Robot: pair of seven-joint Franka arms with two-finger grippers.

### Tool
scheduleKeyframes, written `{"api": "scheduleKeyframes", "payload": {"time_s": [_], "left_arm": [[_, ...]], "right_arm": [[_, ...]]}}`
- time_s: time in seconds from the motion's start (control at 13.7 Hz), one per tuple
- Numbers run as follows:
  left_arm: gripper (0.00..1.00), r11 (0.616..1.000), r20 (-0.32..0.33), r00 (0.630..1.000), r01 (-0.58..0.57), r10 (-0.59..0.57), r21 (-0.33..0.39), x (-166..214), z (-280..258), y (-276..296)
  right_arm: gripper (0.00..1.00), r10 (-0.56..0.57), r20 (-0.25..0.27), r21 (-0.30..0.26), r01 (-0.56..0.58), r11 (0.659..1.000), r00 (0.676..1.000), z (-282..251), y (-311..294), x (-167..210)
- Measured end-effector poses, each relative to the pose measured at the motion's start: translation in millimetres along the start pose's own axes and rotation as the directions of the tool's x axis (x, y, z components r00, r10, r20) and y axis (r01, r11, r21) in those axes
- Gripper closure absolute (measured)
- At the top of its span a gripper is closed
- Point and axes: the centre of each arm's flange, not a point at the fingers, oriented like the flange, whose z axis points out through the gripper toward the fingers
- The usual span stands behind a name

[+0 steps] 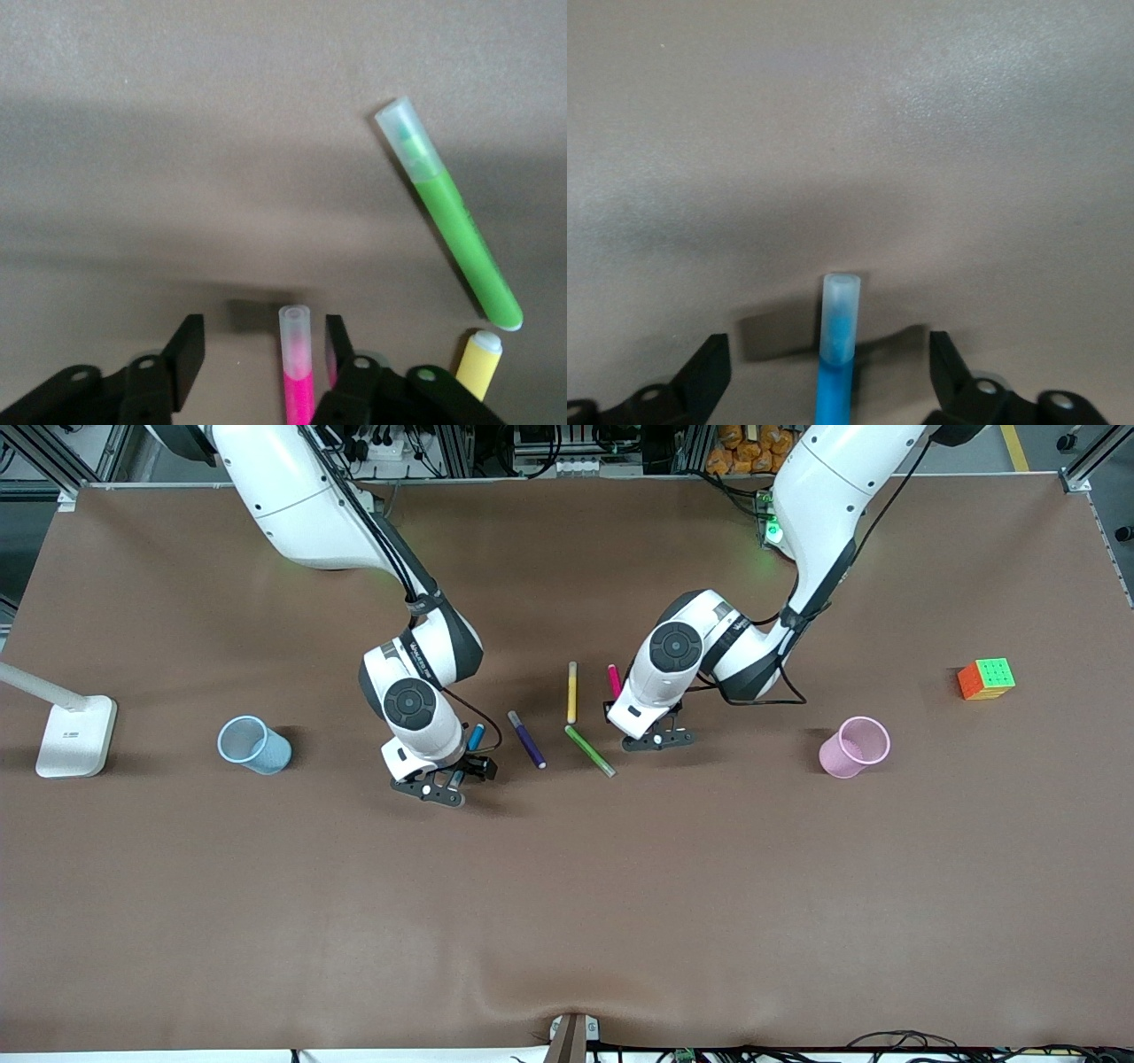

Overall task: Place pink and blue markers in matching cups
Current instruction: 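Close the right gripper on the blue marker while the left gripper grasps the pink marker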

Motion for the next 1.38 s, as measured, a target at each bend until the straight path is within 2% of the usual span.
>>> {"api": "scheduleKeyframes", "payload": {"time_s": [0.36,0.51,0.58,0.87,1.09,1.24,1.38], "left_arm": [[0.43,1.0,0.014,1.0,0.001,0.0,-0.007,4,12,8],[0.46,1.0,0.015,1.0,0.0,0.0,-0.007,4,13,9],[0.55,1.0,0.016,1.0,0.0,0.0,-0.007,4,14,9],[0.6,1.0,0.019,1.0,-0.009,0.009,-0.005,-1,16,13],[0.61,1.0,0.021,1.0,-0.012,0.012,-0.003,-3,17,15],[0.82,1.0,0.02,1.0,-0.013,0.013,-0.004,-4,17,15],[0.84,1.0,0.017,1.0,-0.01,0.01,-0.005,-1,15,15]], "right_arm": [[0.64,0.001,-0.007,0.007,-0.001,1.0,1.0,-3,0,1],[0.83,-0.007,-0.008,0.007,0.007,1.0,1.0,-4,0,2],[0.83,-0.027,-0.01,0.007,0.027,1.0,1.0,-5,1,3],[0.83,-0.169,-0.011,0.004,0.169,0.986,0.985,-46,26,34],[0.83,-0.346,-0.061,0.023,0.348,0.937,0.936,-107,57,65],[0.83,-0.449,-0.087,0.02,0.453,0.891,0.889,-137,78,78],[0.83,-0.543,-0.104,0.012,0.547,0.837,0.833,-168,102,90]]}}
